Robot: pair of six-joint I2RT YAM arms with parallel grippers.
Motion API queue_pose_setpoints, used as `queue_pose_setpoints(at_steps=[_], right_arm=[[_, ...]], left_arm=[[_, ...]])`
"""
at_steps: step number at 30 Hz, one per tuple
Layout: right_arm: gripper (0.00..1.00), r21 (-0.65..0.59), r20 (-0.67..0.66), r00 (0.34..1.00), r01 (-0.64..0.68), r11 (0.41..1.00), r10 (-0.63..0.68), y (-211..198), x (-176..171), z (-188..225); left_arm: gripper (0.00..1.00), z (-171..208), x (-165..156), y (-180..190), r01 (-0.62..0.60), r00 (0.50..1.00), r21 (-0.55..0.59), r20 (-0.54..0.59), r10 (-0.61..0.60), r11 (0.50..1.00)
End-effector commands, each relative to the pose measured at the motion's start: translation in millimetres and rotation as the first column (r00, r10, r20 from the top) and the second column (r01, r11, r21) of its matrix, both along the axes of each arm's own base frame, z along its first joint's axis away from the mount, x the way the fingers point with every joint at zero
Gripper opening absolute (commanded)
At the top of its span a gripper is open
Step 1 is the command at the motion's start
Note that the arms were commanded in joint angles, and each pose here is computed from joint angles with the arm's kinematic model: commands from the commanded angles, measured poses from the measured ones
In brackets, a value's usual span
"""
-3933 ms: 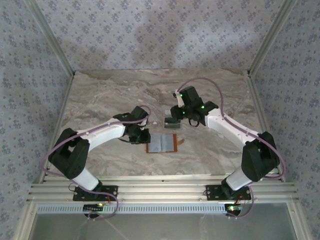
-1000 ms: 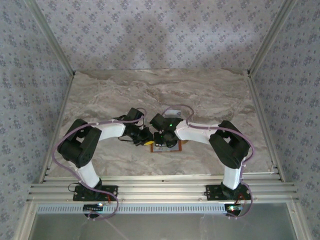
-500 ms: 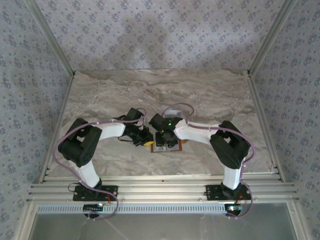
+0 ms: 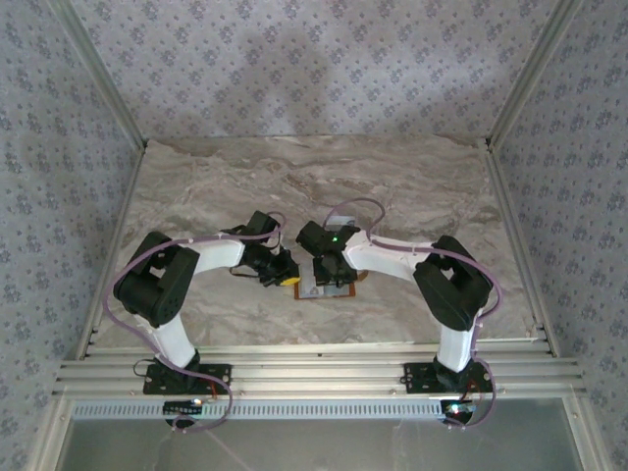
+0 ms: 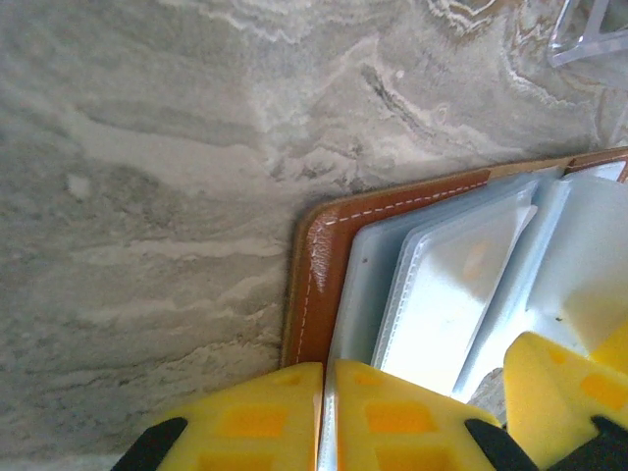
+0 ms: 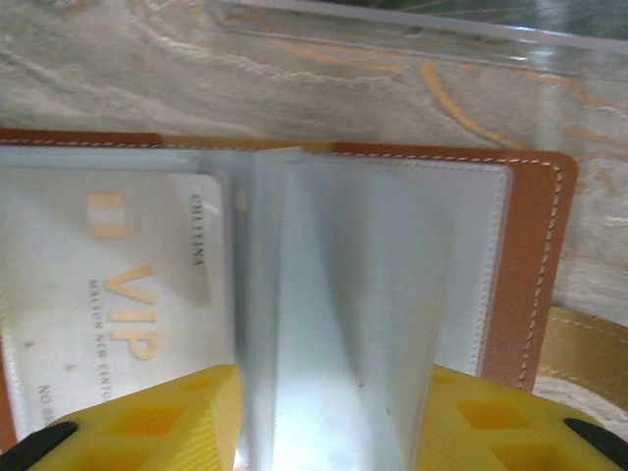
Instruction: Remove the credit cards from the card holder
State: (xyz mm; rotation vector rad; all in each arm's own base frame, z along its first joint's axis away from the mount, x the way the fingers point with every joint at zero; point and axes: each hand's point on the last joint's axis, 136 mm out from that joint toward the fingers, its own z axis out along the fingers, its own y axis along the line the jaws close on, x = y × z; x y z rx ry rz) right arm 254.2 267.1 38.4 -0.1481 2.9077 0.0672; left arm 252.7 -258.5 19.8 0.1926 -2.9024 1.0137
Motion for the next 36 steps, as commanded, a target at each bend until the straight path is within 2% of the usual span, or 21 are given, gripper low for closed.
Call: queue_pose_setpoints(at_steps=[1, 16, 19, 24, 27, 32, 36], right_arm=[[0.46, -0.031, 0.023, 1.0, 0.009, 0.999, -0.009, -15.1, 2.5, 12.9], [0.43, -0.152, 0.016, 0.998, 0.056, 0.987, -0.054, -63.6, 0.1, 9.0], [0.43, -0.088, 0.031, 0.998, 0.056, 0.995, -0.053, -55.5, 1.4, 18.9], [0.41, 0.171, -0.002, 0.999, 0.053, 0.984, -0.054, -14.6, -0.7, 27.4], [0.4, 0.275, -0.009, 0.999, 0.038, 0.961, -0.037, 4.0, 1.5, 29.6], [0.39, 0.37, -0.056, 0.998, 0.043, 0.928, -0.024, 26.1, -0.3, 24.6], [0.39, 0.43, -0.08, 0.997, 0.042, 0.902, -0.008, 39.1, 0.3, 20.9]], left_arm=[[0.14, -18.7, -10.3, 18.4, -0.003, 0.998, 0.099, -0.057, 0.009, 0.995], [0.14, 2.2, -6.4, 14.4, 0.011, 1.0, 0.088, -0.015, -0.01, 0.996], [0.14, 9.4, -5.4, 10.1, 0.019, 1.0, 0.084, 0.002, -0.019, 0.996], [0.14, 22.3, -3.9, 2.2, 0.032, 0.999, 0.08, 0.031, -0.034, 0.996], [0.14, 29.2, -1.7, -2.7, 0.031, 0.998, 0.072, 0.043, -0.035, 0.997], [0.14, 35.4, 0.4, -9.3, 0.043, 0.997, 0.072, 0.057, -0.047, 0.996], [0.14, 25.9, -3.3, -11.0, 0.056, 0.998, 0.078, 0.031, -0.059, 0.995]])
